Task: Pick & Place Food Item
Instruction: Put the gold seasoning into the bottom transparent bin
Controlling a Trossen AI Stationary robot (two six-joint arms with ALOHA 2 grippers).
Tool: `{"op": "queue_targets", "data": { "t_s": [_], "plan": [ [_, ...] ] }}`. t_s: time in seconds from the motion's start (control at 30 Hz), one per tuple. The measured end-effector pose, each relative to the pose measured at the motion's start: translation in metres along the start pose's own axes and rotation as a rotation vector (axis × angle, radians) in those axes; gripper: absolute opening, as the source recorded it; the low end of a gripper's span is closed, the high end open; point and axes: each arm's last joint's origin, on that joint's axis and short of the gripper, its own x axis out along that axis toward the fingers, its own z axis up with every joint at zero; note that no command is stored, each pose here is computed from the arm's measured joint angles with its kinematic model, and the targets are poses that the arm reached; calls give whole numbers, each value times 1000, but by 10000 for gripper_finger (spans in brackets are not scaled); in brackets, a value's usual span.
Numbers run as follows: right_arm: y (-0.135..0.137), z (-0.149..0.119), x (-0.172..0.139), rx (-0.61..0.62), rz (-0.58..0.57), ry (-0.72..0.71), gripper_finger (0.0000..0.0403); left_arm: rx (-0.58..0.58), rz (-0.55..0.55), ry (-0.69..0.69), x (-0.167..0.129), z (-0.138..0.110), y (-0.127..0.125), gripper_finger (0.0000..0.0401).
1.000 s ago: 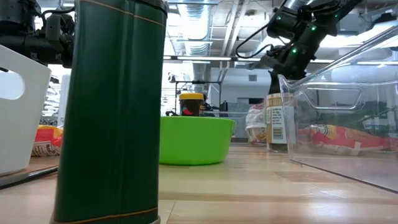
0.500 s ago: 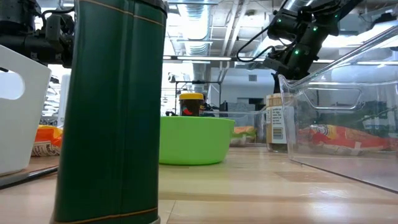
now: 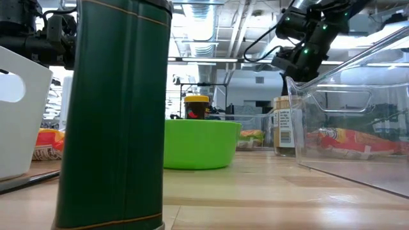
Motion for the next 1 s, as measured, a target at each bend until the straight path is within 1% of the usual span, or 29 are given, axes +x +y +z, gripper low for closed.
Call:
{"op": "queue_targets", "data": {
  "t_s": [0.2, 0.33, 0.57, 0.8, 1.0],
  "plan": [
    [0, 6, -17, -18, -27, 61, 102, 0, 0, 0, 0, 0, 0, 1],
    [2, 4, -22, -16, -38, 100, 102, 0, 0, -1, 0, 0, 0, 1],
    [7, -8, -25, -67, -58, 183, 102, 0, 1, 0, 0, 0, 0, 1],
    [17, -24, -31, -69, -77, 259, 102, 0, 0, 0, 0, 0, 0, 1],
    [31, -36, -37, -97, -57, 275, 102, 0, 0, 0, 0, 0, 0, 1]
  ]
}}
